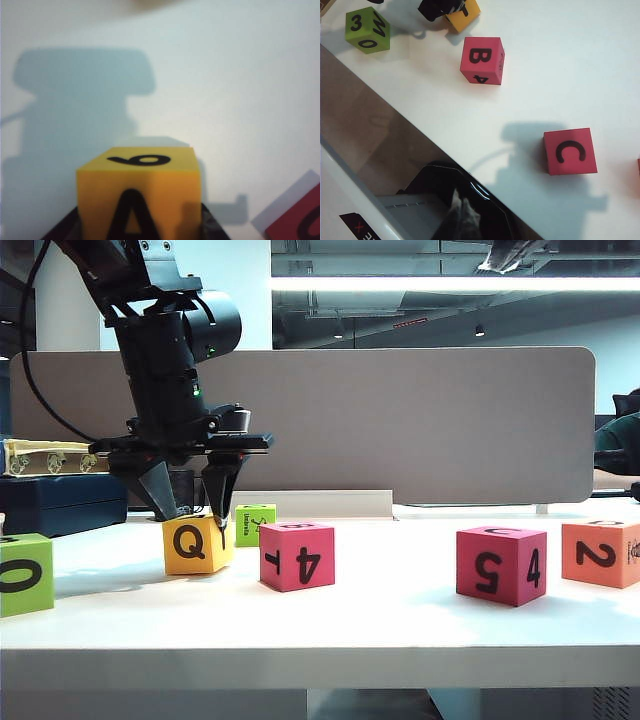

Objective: Select the appropriate blocks from the scattered letter blocks on the table and arrange them in a row to spell out "ABCD".

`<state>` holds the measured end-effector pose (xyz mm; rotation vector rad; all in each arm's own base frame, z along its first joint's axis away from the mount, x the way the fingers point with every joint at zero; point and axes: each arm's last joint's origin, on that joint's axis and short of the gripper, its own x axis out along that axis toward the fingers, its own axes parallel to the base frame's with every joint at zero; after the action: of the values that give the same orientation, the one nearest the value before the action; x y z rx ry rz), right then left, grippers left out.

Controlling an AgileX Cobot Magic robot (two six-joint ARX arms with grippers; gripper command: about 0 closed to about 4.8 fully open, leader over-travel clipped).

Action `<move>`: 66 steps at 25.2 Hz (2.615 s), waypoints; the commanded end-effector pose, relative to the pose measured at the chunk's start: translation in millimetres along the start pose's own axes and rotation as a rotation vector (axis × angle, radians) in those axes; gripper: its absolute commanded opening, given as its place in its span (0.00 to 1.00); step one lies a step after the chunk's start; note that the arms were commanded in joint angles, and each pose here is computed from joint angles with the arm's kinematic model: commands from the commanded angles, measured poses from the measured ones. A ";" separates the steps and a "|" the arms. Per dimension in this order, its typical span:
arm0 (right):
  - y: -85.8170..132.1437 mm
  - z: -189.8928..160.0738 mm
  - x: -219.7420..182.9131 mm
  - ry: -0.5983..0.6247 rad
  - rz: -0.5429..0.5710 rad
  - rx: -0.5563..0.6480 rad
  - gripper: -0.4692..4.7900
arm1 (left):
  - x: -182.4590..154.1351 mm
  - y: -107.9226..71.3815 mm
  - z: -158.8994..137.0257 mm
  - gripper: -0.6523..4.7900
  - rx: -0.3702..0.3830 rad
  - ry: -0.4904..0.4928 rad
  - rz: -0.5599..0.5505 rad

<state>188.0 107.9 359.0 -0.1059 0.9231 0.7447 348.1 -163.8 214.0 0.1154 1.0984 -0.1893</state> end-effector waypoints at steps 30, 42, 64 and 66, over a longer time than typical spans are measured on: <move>0.7 1.0 -1.6 -0.011 0.001 -0.011 0.09 | -11.2 -0.1 8.3 0.61 -0.051 0.030 0.043; 0.7 0.6 -1.7 -0.008 0.001 -0.010 0.09 | -4.3 -0.9 7.1 0.64 -0.049 0.049 0.037; 0.8 -1.4 -1.6 0.012 0.002 -0.003 0.09 | -24.2 0.1 27.2 0.77 0.209 0.037 0.123; 0.8 -1.4 -1.7 0.012 0.002 -0.003 0.09 | -34.3 -1.2 33.5 0.77 0.251 0.034 0.089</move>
<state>186.3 107.0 357.5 -0.1110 0.9479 0.7435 363.7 -167.2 249.9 0.3559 1.0961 -0.1885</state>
